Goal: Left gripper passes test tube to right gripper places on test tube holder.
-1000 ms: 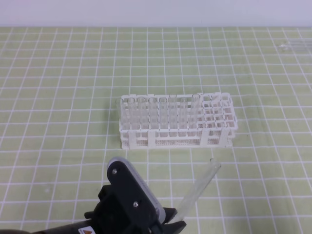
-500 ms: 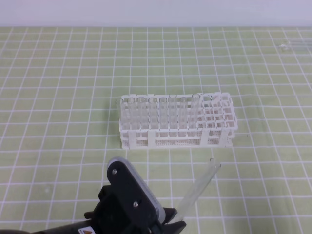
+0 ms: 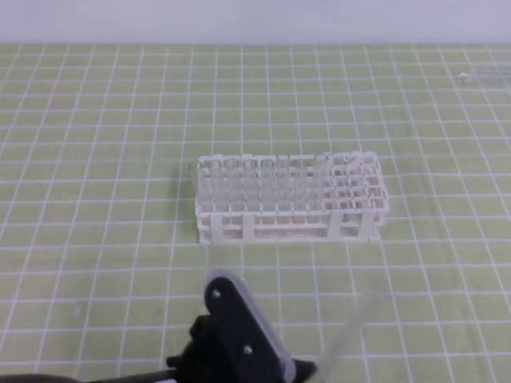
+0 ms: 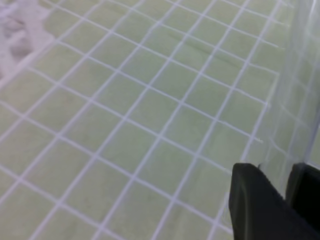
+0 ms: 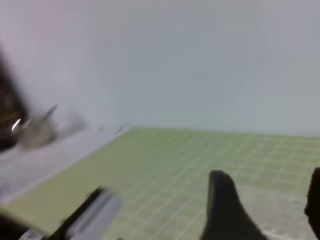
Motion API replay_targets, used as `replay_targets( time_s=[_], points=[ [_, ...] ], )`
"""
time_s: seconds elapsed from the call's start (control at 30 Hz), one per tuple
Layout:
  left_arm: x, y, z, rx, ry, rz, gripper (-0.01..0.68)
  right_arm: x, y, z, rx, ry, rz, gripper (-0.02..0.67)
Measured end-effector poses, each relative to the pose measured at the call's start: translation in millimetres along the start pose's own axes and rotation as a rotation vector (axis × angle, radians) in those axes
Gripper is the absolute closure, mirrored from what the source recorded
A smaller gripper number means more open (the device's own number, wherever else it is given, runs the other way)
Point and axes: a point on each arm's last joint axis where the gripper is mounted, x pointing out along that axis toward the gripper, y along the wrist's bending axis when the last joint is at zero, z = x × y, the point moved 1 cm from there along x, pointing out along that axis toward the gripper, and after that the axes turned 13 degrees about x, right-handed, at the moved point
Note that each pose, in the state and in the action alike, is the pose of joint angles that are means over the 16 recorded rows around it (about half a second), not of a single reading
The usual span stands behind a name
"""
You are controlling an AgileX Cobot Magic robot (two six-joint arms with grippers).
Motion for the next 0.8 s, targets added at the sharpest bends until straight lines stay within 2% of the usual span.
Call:
replay_targets(
  time_s=[0.2, 0.37, 0.63, 0.8],
  points=[
    [14.6, -8.8, -0.3, 0.019, -0.026, -0.088, 0.608, 22.2, 5.5, 5.7, -0.082, 0.104, 0.091, 0.294],
    [24.1, -11.4, 2.3, 0.029, -0.049, -0.132, 0.591, 37.0, 1.9, 6.4, -0.100, 0.145, 0.126, 0.239],
    [29.7, 1.8, 11.4, 0.018, -0.116, -0.125, 0.591, 47.0, -2.7, 6.1, -0.107, 0.168, 0.136, 0.155],
    [28.3, 10.9, 19.9, 0.033, -0.206, -0.123, 0.602, 48.3, -3.6, 5.9, -0.109, 0.172, 0.134, 0.129]
  ],
)
